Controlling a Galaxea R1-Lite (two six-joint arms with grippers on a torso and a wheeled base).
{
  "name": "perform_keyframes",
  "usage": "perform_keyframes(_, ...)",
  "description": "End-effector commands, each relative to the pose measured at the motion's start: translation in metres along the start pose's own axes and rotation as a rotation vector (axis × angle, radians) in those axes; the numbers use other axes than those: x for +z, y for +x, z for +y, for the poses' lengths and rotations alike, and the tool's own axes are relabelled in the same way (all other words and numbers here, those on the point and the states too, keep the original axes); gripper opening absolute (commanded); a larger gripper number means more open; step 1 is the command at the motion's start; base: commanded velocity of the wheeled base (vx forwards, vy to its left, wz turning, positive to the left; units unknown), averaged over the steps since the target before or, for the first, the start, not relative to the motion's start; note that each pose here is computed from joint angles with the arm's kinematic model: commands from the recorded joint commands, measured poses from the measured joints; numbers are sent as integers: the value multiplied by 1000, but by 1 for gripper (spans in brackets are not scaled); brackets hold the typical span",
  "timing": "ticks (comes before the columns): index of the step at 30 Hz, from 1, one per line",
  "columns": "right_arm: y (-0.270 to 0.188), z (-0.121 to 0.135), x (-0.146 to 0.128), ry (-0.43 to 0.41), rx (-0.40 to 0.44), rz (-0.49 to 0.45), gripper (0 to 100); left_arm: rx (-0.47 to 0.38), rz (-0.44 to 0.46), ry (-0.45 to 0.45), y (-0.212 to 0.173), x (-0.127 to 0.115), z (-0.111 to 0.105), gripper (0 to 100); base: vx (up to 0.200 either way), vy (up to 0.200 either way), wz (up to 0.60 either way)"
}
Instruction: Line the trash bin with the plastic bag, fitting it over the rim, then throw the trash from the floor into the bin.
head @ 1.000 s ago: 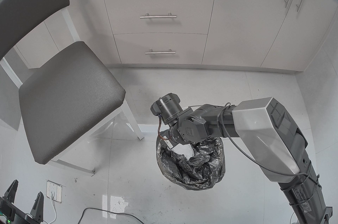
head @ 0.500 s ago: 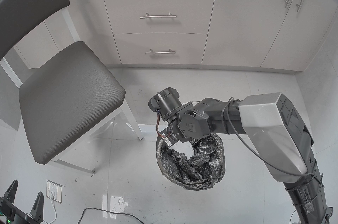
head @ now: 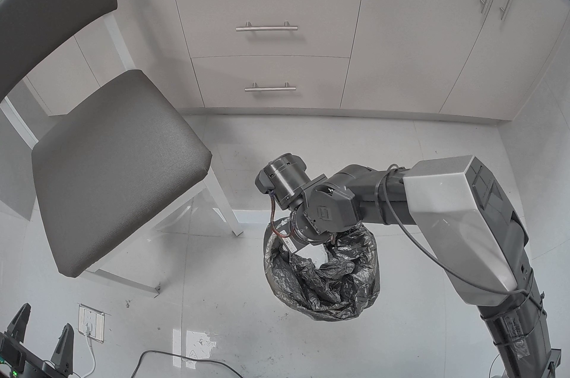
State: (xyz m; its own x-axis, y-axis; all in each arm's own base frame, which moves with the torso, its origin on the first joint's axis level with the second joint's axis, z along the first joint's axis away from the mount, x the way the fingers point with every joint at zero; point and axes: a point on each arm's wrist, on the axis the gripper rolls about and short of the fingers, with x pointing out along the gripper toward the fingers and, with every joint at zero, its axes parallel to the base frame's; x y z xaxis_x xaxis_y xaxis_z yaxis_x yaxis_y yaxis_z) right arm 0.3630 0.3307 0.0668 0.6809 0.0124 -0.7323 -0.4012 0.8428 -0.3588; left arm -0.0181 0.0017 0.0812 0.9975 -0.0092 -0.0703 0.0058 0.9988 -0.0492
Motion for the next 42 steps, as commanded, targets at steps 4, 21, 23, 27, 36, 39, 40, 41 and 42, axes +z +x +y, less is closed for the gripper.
perform_keyframes(4,27,-5,-17,30,-13,102,0,0,2,0,0,0,0,100,0,0,0)
perform_keyframes(21,46,3,-30,118,64,154,0,0,2,0,0,0,0,100,0,0,0)
perform_keyframes(23,50,2,-32,120,62,162,0,0,2,0,0,0,0,100,0,0,0)
perform_keyframes(27,64,2,-41,119,51,194,0,0,2,0,0,0,0,100,0,0,0)
perform_keyframes(36,99,3,-59,132,37,216,0,0,2,0,0,0,0,100,0,0,0)
perform_keyframes(39,105,-4,-62,144,27,228,0,0,2,0,0,0,0,100,0,0,0)
perform_keyframes(40,105,-6,-61,148,26,226,0,0,2,0,0,0,0,100,0,0,0)
perform_keyframes(41,102,-9,-58,154,24,219,0,0,2,0,0,0,0,100,0,0,0)
perform_keyframes(42,101,-10,-57,157,24,215,0,0,2,0,0,0,0,100,0,0,0)
